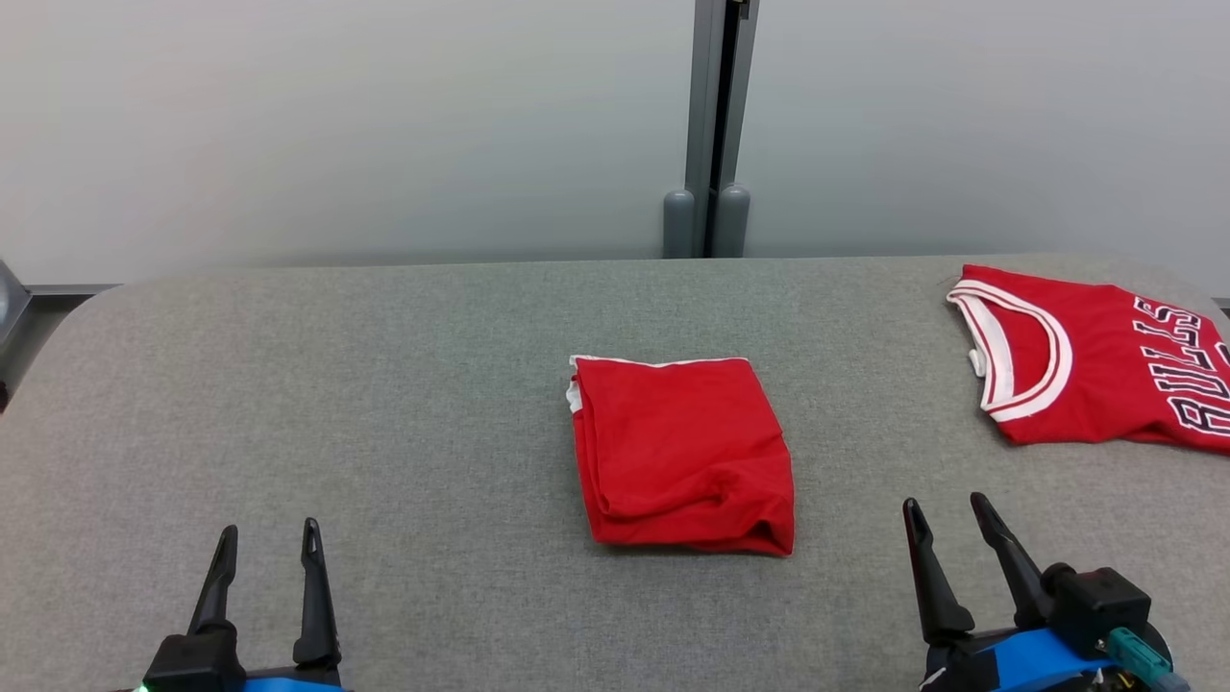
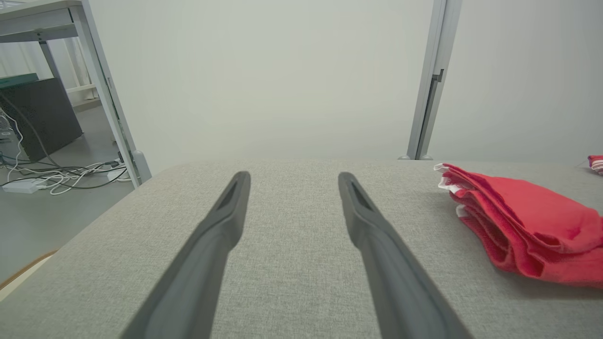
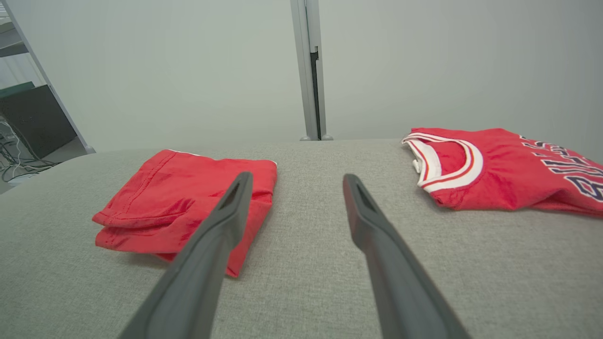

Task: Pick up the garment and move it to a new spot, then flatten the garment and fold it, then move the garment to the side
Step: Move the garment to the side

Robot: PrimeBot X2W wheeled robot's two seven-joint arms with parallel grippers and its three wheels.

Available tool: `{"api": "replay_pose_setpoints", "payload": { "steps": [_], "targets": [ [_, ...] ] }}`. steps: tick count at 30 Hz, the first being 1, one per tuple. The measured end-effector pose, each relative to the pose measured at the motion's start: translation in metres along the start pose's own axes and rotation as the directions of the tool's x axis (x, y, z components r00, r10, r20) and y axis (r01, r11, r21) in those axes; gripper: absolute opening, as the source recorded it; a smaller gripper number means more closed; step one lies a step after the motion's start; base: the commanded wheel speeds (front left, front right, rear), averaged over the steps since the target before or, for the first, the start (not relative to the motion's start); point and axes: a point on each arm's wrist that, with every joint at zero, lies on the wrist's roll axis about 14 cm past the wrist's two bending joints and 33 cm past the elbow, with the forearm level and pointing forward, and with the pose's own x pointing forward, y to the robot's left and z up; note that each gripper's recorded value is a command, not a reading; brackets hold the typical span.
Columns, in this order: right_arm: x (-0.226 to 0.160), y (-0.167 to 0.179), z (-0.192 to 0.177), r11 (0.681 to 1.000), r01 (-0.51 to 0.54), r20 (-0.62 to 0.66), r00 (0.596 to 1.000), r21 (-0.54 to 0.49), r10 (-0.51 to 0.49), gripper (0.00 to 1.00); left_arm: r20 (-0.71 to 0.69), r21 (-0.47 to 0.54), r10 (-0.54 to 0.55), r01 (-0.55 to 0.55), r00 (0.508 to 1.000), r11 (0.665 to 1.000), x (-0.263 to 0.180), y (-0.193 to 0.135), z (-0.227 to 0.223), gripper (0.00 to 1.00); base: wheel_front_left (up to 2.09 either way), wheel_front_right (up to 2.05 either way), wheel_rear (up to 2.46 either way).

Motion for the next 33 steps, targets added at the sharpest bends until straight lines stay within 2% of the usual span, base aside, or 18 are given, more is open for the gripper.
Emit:
{"api": "replay_pose_setpoints", "payload": {
  "steps": [13, 17, 22, 27, 30, 33],
  "targets": [
    [0.000, 0.002, -0.008, 1.000, -0.003, -0.025, 1.000, 0.000, 0.003, 1.00, -0.006, 0.001, 0.004, -0.004, 1.000, 1.000, 0.000, 0.001, -0.002, 1.00, 0.00, 0.00, 0.00],
    [0.007, 0.014, -0.006, 0.999, -0.038, -0.019, 0.999, 0.008, 0.038, 1.00, -0.004, -0.002, 0.009, -0.009, 1.000, 1.000, 0.001, 0.003, -0.001, 1.00, 0.00, 0.00, 0.00],
    [0.053, 0.041, 0.029, 0.991, -0.129, 0.065, 0.989, -0.023, 0.130, 1.00, 0.010, -0.005, 0.005, -0.005, 1.000, 1.000, 0.010, 0.001, 0.003, 1.00, 0.00, 0.00, 0.00],
    [0.103, 0.053, 0.040, 0.979, -0.184, 0.019, 0.982, -0.089, 0.187, 1.00, 0.006, -0.010, 0.012, -0.012, 1.000, 1.000, 0.019, 0.003, 0.002, 1.00, 0.00, 0.00, 0.00],
    [0.127, 0.050, 0.029, 0.975, -0.191, -0.056, 0.981, -0.117, 0.186, 1.00, -0.001, -0.014, 0.021, -0.021, 1.000, 1.000, 0.025, 0.006, 0.000, 1.00, 0.00, 0.00, 0.00],
    [0.140, 0.047, -0.002, 0.970, -0.205, -0.179, 0.967, -0.131, 0.180, 1.00, -0.016, -0.017, 0.031, -0.031, 0.999, 0.999, 0.030, 0.009, -0.005, 1.00, 0.00, 0.00, 0.00]
  ]
}}
